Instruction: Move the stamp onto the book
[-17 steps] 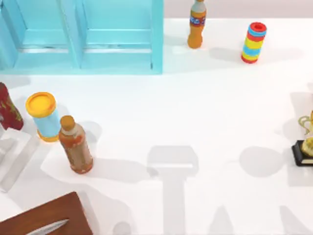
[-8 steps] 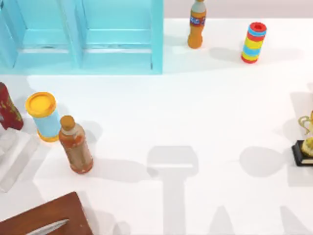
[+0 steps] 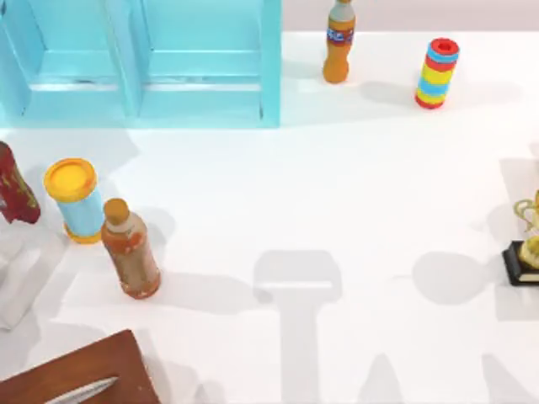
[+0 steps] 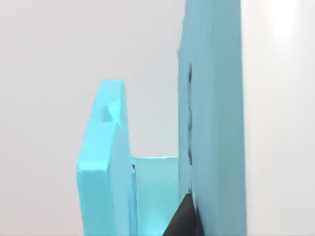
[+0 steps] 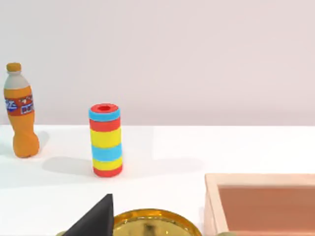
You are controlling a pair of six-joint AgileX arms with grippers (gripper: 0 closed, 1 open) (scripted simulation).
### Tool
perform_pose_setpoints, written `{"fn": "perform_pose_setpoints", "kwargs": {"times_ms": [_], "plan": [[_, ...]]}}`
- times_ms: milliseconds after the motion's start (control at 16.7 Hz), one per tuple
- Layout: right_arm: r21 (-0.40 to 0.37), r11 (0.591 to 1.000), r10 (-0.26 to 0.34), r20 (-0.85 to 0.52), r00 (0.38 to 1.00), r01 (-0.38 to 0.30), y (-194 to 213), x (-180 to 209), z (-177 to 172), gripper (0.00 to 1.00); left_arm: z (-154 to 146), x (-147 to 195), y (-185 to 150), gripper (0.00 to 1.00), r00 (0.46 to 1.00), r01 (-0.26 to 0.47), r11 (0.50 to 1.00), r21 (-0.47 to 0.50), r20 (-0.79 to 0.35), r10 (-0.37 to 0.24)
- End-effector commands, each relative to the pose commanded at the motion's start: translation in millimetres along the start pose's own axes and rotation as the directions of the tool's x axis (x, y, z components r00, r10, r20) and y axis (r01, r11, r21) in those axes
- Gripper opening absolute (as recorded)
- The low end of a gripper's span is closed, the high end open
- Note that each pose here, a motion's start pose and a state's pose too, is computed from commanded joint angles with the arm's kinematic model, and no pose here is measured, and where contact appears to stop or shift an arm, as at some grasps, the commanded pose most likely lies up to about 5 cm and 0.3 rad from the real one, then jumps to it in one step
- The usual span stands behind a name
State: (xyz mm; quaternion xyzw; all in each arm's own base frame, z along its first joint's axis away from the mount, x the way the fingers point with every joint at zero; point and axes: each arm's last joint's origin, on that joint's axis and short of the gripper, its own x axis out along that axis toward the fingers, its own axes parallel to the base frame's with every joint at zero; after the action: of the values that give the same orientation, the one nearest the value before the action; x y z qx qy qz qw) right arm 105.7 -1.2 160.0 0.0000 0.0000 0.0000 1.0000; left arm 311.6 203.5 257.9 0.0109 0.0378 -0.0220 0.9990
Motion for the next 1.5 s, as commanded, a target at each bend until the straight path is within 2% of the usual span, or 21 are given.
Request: {"fn": "perform_pose_setpoints", "kwargs": {"times_ms": [180, 360, 720, 960, 1140, 1260, 1380, 1500], "plan": [[0.000, 1.000, 0.000, 0.000, 1.000, 0.000, 0, 0, 0, 1.00, 13, -36, -9, 0.00, 1.000, 0.002, 1.000, -0.010, -0.012, -0.002], [0.000, 1.000, 0.000, 0.000, 1.000, 0.000, 0, 0, 0, 1.00, 16, -55, -13, 0.00, 1.000, 0.003, 1.000, -0.014, -0.020, -0.003], [0.000, 1.000, 0.000, 0.000, 1.000, 0.000, 0, 0, 0, 1.00, 14, -54, -13, 0.00, 1.000, 0.006, 1.000, -0.015, -0.024, -0.006], [0.000, 1.000, 0.000, 0.000, 1.000, 0.000, 0, 0, 0, 1.00, 33, -38, -33, 0.00, 1.000, 0.022, 0.998, -0.059, 0.018, -0.021], [0.000, 1.000, 0.000, 0.000, 1.000, 0.000, 0, 0, 0, 1.00, 56, -13, -73, 0.00, 0.996, 0.065, 0.982, -0.180, 0.067, -0.053], [0.000, 1.000, 0.000, 0.000, 1.000, 0.000, 0, 0, 0, 1.00, 69, 5, -109, 0.00, 0.992, 0.107, 0.946, -0.305, 0.095, -0.082], [0.000, 1.000, 0.000, 0.000, 1.000, 0.000, 0, 0, 0, 1.00, 79, 22, -154, 0.00, 0.988, 0.149, 0.876, -0.458, 0.109, -0.111], [0.000, 1.000, 0.000, 0.000, 1.000, 0.000, 0, 0, 0, 1.00, 84, 35, -205, 0.00, 0.985, 0.173, 0.766, -0.619, 0.106, -0.136]]}}
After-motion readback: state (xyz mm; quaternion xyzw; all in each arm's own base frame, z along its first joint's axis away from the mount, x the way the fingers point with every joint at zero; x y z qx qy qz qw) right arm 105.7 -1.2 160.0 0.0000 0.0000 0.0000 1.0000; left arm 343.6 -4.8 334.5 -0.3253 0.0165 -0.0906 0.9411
